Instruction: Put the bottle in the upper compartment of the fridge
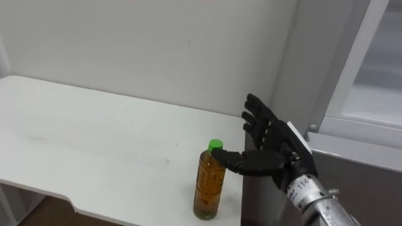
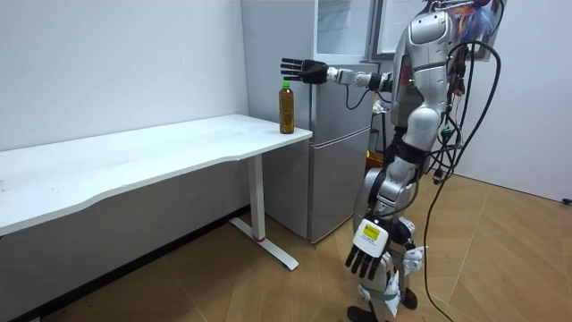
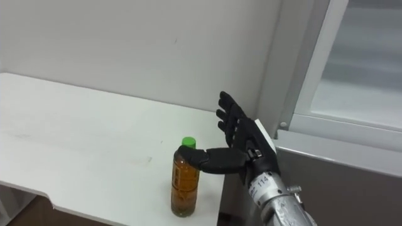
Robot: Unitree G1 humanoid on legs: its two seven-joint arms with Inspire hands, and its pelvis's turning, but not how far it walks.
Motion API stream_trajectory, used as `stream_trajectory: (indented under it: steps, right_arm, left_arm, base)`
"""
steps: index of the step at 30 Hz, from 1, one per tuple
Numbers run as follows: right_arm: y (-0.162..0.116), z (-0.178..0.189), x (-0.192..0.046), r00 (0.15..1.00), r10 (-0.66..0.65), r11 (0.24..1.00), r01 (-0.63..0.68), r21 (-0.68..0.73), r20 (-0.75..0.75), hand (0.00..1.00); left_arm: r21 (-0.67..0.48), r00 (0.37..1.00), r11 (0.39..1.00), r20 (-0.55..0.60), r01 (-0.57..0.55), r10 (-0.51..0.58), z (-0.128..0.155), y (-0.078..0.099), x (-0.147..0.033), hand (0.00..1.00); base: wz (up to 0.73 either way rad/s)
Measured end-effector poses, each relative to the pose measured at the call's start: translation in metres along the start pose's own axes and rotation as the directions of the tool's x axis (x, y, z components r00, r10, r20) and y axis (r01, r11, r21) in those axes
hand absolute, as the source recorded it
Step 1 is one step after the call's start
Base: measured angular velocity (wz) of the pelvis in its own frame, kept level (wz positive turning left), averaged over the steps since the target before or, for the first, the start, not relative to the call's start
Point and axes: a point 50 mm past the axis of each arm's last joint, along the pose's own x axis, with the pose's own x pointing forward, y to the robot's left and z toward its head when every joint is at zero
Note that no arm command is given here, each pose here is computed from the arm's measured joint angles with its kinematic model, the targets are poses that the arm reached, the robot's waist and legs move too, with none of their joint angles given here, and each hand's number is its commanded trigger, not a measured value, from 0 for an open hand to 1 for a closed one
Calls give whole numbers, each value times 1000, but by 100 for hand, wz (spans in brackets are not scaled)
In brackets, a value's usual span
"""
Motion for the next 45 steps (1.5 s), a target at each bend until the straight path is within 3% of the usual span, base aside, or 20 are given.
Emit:
stream_trajectory:
  steps: [21,35,45]
  right_arm:
    - [-27,-29,2,982,-123,992,124,-4,-142,0]
    - [-30,-44,0,961,-177,984,173,-35,-212,0]
    - [-36,-58,0,933,-213,973,228,19,-290,0]
  left_arm:
    - [4,1000,1000,0,-8,8,3,5,0,0]
    - [5,1000,1000,-16,-21,21,1,12,2,0]
    - [4,999,1000,-31,-16,16,1,12,2,0]
  base:
    - [4]
    - [4]
    - [0]
